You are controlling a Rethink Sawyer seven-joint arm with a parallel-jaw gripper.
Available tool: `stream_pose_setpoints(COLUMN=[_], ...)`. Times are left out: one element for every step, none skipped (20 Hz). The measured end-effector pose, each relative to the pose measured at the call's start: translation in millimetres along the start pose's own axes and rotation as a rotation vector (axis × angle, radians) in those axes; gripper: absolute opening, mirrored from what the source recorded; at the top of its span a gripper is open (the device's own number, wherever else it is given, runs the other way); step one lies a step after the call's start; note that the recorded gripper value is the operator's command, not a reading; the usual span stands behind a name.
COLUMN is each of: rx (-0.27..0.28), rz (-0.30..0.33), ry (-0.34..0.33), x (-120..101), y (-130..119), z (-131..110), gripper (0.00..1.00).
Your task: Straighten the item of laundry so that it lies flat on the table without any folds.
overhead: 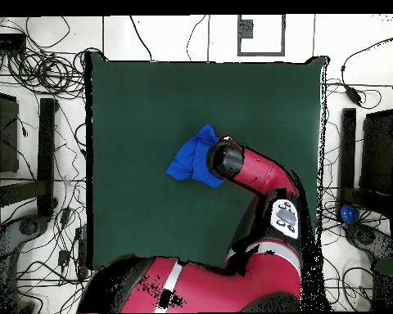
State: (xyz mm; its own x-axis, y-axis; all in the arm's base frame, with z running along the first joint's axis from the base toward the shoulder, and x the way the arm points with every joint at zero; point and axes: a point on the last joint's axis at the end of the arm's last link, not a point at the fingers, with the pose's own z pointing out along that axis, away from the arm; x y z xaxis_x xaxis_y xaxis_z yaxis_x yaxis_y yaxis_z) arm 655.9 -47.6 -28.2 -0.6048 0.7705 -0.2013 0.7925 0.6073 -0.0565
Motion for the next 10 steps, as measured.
stream_pose_setpoints(rx=[-0.007,-0.010,-0.013,-0.016,-0.018,-0.022,-0.024,-0.029,-0.032,-0.033], rz=[-0.001,-0.001,-0.001,-0.002,-0.001,0.000,0.002,0.004,0.003,0.002], ry=[0.006,0.010,0.013,0.017,0.020,0.026,0.029,0.037,0.041,0.043], x=[0,0,0,0,0,-1,-2,-3,-2,-2], y=[1,1,1,1,1,0,-1,-3,-3,-4], z=[1,2,3,4,5,7,8,10,11,12], gripper=[1.00,1.00,1.00,1.00,1.00,1.00,1.00,1.00,1.00,1.00])
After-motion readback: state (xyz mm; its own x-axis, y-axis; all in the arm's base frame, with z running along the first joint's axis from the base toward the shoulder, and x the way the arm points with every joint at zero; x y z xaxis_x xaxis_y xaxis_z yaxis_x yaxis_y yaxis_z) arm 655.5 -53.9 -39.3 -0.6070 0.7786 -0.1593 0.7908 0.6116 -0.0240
